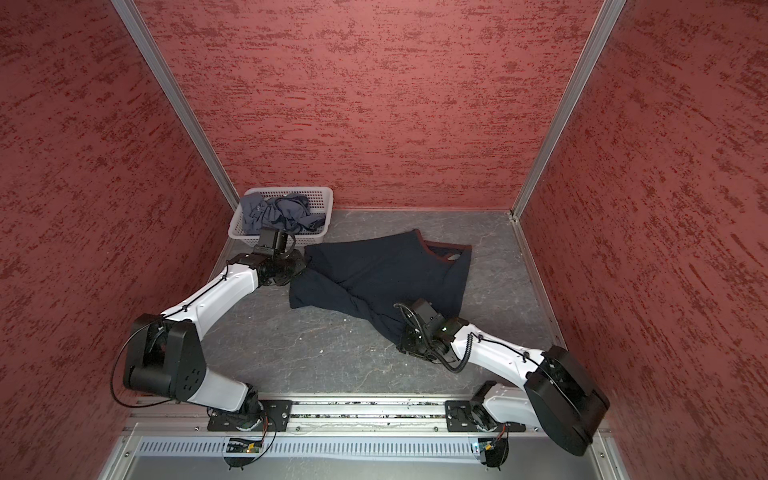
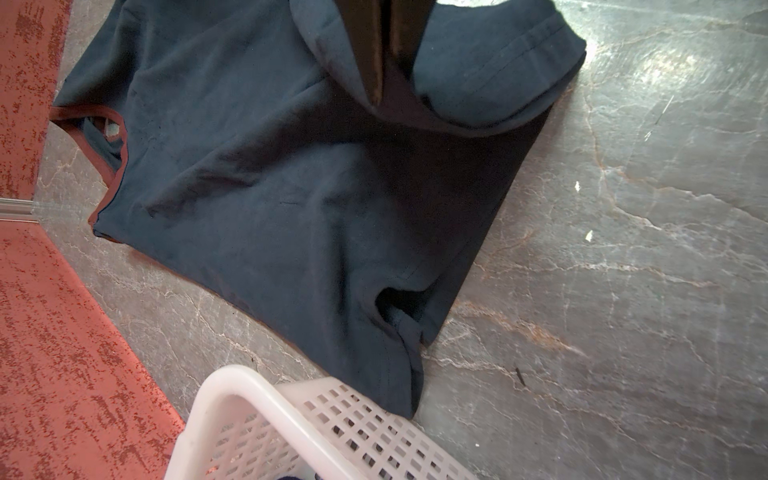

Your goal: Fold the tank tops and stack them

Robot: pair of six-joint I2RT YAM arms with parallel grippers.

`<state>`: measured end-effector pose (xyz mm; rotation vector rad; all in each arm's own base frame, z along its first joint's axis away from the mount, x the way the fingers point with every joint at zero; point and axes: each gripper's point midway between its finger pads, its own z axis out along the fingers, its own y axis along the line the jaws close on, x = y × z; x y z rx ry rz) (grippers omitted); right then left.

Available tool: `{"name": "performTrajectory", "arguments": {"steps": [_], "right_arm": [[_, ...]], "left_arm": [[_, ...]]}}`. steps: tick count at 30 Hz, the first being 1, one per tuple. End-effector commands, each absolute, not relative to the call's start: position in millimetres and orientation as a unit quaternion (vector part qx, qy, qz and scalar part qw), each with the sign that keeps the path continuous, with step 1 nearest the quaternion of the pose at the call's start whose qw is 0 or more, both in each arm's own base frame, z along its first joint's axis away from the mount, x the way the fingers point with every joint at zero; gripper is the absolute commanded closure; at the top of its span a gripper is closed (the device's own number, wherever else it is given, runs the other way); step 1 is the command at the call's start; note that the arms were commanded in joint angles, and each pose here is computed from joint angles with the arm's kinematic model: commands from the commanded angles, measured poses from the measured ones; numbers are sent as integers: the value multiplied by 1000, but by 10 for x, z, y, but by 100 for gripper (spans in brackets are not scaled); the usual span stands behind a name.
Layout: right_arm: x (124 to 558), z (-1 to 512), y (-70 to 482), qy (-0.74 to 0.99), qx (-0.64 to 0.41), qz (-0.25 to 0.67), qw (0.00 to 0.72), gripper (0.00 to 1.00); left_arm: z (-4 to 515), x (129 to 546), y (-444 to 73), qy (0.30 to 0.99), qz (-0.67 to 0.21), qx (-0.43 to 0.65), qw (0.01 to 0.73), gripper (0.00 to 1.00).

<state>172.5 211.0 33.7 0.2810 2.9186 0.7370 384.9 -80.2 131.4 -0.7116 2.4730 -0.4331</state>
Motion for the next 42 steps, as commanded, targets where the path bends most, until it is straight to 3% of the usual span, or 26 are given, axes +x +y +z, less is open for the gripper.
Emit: {"name": "performTrajectory", "arguments": {"steps": [1,8,16,20,24,28,30,34,42], "right_arm": [[1966,454,2263,953,108,265,96,55],[2432,852,2127,956,86,192,203,100],[3455,1431,1756,938,76,172,292,100],[4174,1170,1778,947,67,178,259,100],[4620,837,1764,961,63,144,229,100],[4696,867,1652,964,57,108,236,54],[4620,1036,1528,963,57,84,251,44],[4206,1304,1368,961,56,76,260,35],[3068,869,1403,975,81,61,196,37]], "left_arm": [[1365,3852,-805,912,-166,-257,273,100],[1372,3804,-794,912,-166,-256,275,100],[1487,3778,-742,898,-171,-260,310,100],[1481,3778,-689,897,-161,-272,309,100],[1468,3764,-676,900,-154,-271,304,100],[1433,3756,-666,904,-148,-269,297,100],[1415,3762,-674,906,-147,-267,295,100],[1376,3791,-675,906,-147,-268,292,100],[1384,3819,-698,905,-154,-267,294,100]]}}
